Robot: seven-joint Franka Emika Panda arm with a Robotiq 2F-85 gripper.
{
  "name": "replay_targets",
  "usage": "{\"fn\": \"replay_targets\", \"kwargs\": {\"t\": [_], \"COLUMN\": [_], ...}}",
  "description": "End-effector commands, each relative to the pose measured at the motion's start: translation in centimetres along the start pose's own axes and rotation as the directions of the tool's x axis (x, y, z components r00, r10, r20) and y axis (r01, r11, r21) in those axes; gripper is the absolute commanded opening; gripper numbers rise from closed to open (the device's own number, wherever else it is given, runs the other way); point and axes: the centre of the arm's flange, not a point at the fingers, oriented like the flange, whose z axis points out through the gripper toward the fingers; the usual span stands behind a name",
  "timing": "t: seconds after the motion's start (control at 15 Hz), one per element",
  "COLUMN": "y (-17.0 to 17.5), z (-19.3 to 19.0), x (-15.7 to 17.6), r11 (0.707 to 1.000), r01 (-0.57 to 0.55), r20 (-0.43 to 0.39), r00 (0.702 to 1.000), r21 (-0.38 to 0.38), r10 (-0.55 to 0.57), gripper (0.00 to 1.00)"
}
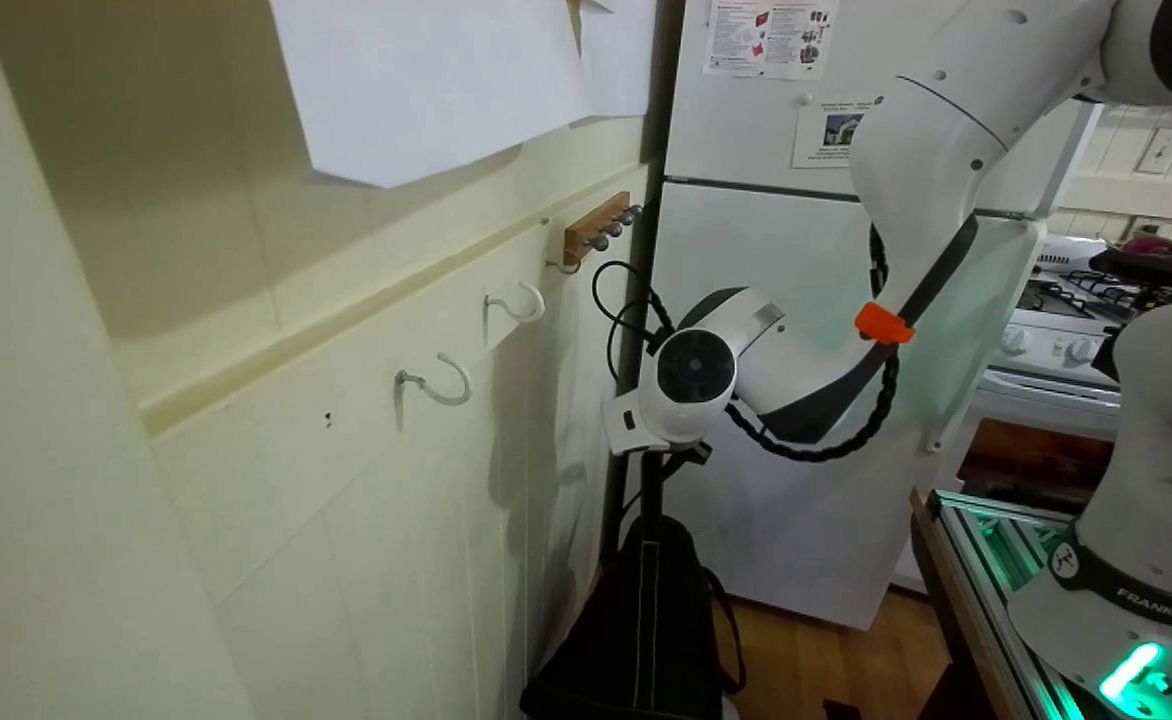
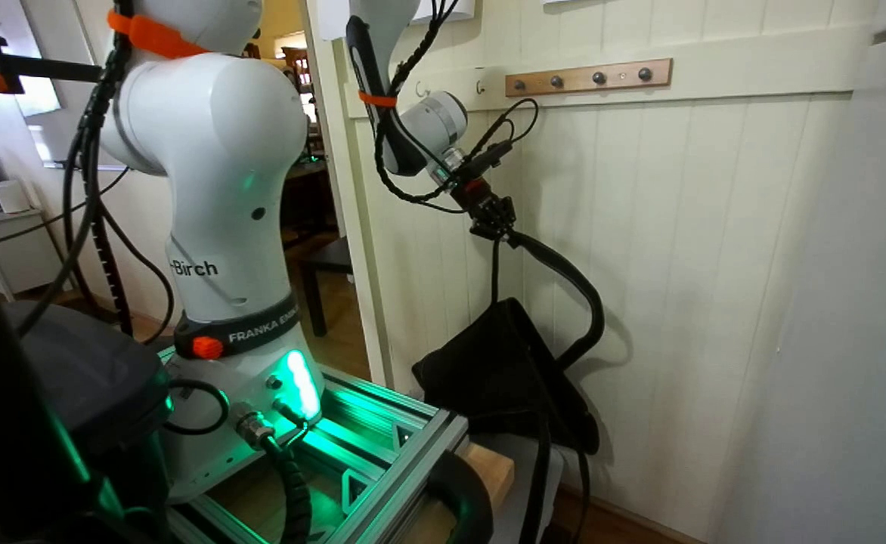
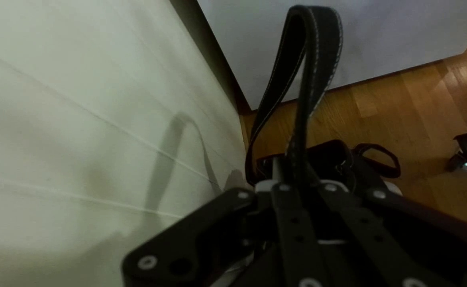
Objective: Hook the black bag on the third hook from the left
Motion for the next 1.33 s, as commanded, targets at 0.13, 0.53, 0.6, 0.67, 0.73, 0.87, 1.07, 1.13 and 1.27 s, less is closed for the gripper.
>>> {"fn": "replay_targets", "kwargs": {"t": [0.13, 0.53, 0.6, 0.67, 0.73, 0.87, 1.07, 1.13, 1.27], "y": [-1.1, -2.5, -2.8, -3.1, -3.3, -3.7, -3.7, -3.6, -3.3], "z": [-2.2, -4.5, -4.9, -5.2, -5.7, -6.6, -7.9, -8.3, -9.3], "x": [0.8, 2.3, 2.4, 2.5, 2.5, 2.4, 1.9, 1.8, 1.7], "r11": [0.993, 0.965, 0.953, 0.942, 0.929, 0.904, 0.855, 0.836, 0.788], "r01": [0.103, 0.255, 0.296, 0.328, 0.362, 0.421, 0.512, 0.542, 0.608], "r20": [0.064, 0.157, 0.165, 0.177, 0.192, 0.226, 0.298, 0.318, 0.356], "r00": [0.993, 0.957, 0.945, 0.934, 0.920, 0.890, 0.832, 0.811, 0.761], "r21": [-0.061, -0.066, -0.072, -0.074, -0.075, -0.080, -0.087, -0.091, -0.096], "r10": [-0.099, -0.242, -0.281, -0.311, -0.342, -0.395, -0.468, -0.491, -0.543], "gripper": [0.02, 0.02, 0.02, 0.02, 0.02, 0.02, 0.02, 0.02, 0.02]}}
